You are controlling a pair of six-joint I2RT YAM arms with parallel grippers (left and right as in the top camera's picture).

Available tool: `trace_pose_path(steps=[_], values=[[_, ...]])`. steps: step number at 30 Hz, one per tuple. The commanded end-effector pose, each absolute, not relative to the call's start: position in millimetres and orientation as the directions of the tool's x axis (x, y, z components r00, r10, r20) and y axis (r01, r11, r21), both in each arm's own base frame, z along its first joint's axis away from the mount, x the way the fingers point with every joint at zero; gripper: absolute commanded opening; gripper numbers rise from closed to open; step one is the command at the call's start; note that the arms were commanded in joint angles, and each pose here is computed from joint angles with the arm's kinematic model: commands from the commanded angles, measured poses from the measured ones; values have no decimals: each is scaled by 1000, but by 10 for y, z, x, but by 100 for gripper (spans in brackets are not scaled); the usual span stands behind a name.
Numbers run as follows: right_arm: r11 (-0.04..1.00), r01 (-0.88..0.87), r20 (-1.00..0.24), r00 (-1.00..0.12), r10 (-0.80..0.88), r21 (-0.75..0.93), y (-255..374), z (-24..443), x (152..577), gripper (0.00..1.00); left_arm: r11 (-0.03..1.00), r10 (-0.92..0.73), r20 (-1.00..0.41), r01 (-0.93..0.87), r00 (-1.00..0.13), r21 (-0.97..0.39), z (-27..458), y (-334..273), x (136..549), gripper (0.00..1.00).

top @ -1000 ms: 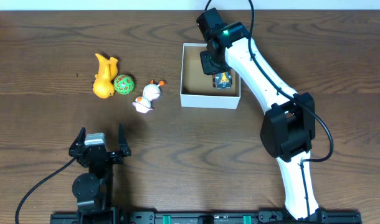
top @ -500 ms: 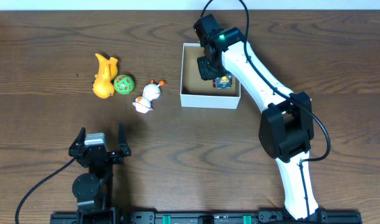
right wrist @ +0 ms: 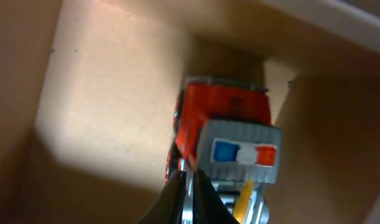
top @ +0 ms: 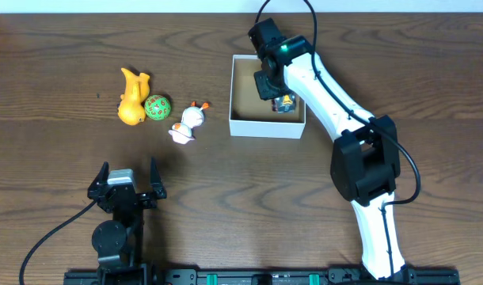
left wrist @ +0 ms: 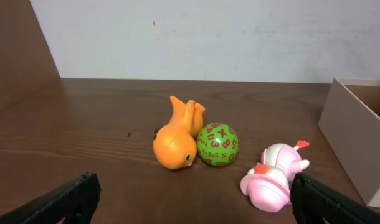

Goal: Pack container
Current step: 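Adjust the truck inside the box and open the right gripper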

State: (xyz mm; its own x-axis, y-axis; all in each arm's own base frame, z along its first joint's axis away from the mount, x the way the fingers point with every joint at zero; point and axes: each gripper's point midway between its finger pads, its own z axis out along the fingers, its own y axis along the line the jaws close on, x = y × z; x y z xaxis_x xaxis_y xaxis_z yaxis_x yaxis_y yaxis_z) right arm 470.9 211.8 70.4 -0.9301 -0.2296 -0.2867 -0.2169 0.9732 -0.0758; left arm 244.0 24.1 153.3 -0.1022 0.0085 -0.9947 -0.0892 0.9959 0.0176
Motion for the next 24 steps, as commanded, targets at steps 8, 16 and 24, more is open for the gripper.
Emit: trace_pose_path(steps=[8,16,24], values=[[970,-187,-300,-927,-226,-154,1896,608,4852,8,997,19,-989,-65,-147,29,1388,205,2434,98],[971,-241,-367,-902,-229,-14,2288,713,4927,8,997,19,-989,-65,-147,29,1388,205,2434,98],[968,-252,-374,-899,-227,18,2454,708,4888,2,997,19,-989,-65,-147,29,1389,206,2434,98]])
